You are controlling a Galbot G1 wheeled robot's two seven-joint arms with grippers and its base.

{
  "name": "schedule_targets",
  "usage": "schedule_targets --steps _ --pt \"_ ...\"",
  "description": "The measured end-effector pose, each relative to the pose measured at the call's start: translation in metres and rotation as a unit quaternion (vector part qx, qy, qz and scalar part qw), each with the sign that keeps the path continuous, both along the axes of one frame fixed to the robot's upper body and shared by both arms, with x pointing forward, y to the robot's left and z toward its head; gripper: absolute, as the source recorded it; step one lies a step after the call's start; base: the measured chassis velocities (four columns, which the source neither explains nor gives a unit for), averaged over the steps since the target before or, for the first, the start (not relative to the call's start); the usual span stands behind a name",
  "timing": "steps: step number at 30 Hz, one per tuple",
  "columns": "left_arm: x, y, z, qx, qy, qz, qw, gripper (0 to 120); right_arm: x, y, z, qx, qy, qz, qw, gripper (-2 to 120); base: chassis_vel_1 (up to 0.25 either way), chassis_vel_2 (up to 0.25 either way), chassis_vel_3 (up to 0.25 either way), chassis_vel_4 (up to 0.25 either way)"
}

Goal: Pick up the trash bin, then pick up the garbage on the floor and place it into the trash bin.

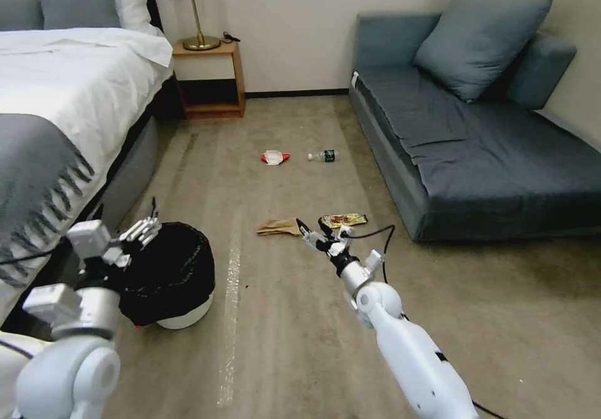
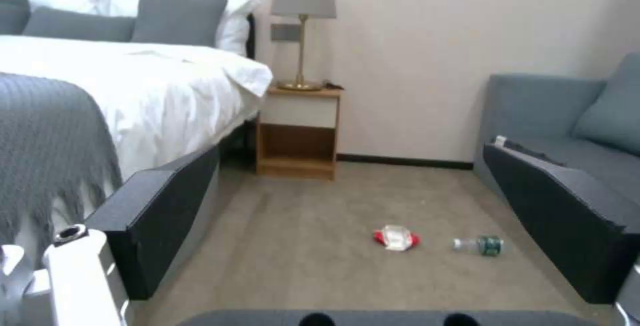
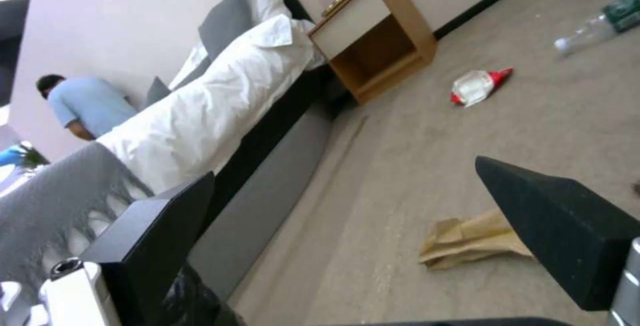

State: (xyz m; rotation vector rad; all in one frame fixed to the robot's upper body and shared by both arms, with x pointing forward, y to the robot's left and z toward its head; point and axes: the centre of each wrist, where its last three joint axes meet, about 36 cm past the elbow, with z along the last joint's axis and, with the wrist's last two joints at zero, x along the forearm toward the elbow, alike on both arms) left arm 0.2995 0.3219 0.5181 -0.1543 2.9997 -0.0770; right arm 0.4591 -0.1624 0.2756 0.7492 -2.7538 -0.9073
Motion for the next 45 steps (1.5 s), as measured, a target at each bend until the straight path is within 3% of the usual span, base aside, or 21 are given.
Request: schedule_targets --steps 5,14,26,36,40,45 --pt "0.002 0.002 0.003 0.003 -0.002 0.000 1.0000 97 -0.031 -0.008 0.009 -0.020 0.000 -0.026 0.999 100 0.000 0.000 0.000 0.000" --pt "0.003 0.006 -0.009 0.000 0.016 0.012 0.9998 96 -0.095 -0.029 0.039 -0.070 -0.005 -0.086 0.994 100 0.000 0.000 0.000 0.000" --pt "0.003 0.010 -0.021 -0.005 0.029 0.023 0.9993 94 -0.145 -0.056 0.077 -0.126 -0.010 -0.143 0.982 100 0.000 0.000 0.000 0.000" --pt "0.015 0.024 -0.031 -0.008 0.051 0.052 0.9973 95 -0.198 -0.092 0.141 -0.212 -0.028 -0.215 0.953 100 0.000 0.000 0.000 0.000" --pt "0.020 0.034 -0.042 -0.013 0.071 0.069 0.9950 94 -0.223 -0.105 0.181 -0.266 -0.043 -0.249 0.930 100 0.000 0.000 0.000 0.000" --pt "0.021 0.038 -0.045 -0.015 0.076 0.073 0.9943 94 -0.225 -0.111 0.192 -0.289 -0.051 -0.258 0.920 100 0.000 0.000 0.000 0.000"
